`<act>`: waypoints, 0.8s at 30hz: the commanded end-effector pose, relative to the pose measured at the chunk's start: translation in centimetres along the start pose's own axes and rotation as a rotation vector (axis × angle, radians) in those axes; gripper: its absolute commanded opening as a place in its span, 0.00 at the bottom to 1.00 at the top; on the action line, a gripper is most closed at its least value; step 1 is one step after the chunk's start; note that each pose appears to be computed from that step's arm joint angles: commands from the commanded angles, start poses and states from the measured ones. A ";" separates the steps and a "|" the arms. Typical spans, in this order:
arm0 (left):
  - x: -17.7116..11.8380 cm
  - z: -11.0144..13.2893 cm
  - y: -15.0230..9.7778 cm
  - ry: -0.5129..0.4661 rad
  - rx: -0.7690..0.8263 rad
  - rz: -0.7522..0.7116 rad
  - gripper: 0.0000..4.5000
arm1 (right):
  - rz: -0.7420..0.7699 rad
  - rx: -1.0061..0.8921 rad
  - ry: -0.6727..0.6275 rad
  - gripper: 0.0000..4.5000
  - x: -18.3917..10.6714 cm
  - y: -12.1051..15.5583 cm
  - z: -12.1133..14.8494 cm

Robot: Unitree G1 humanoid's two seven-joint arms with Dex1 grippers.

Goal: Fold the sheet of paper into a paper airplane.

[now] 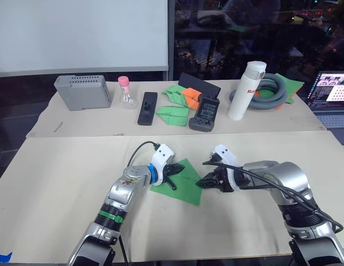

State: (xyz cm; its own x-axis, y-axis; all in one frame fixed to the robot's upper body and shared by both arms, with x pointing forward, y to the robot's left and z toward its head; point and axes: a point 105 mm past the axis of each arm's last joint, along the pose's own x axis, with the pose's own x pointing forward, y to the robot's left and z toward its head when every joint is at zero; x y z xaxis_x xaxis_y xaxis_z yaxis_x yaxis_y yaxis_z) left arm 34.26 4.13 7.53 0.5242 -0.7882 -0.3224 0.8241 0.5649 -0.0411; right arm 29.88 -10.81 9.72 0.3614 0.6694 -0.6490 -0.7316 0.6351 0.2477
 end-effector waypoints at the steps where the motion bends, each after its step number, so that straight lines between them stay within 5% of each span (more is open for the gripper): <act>1: 0.2 -1.2 -0.6 0.039 -0.020 -0.013 0.00 | 0.074 0.040 0.027 0.51 0.8 1.4 -0.7; 24: -0.2 -1.3 -0.1 0.044 -0.018 0.000 0.00 | 0.267 0.177 -0.221 0.51 0.5 2.2 3.4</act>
State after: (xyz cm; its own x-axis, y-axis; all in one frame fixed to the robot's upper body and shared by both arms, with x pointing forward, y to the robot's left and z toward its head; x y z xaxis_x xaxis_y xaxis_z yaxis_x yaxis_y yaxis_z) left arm 34.24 4.21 7.66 0.5273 -0.7874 -0.3192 0.8234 0.5662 -0.0366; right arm 29.82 -7.97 10.50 0.2775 0.8535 -0.4411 -0.6776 0.4994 0.5399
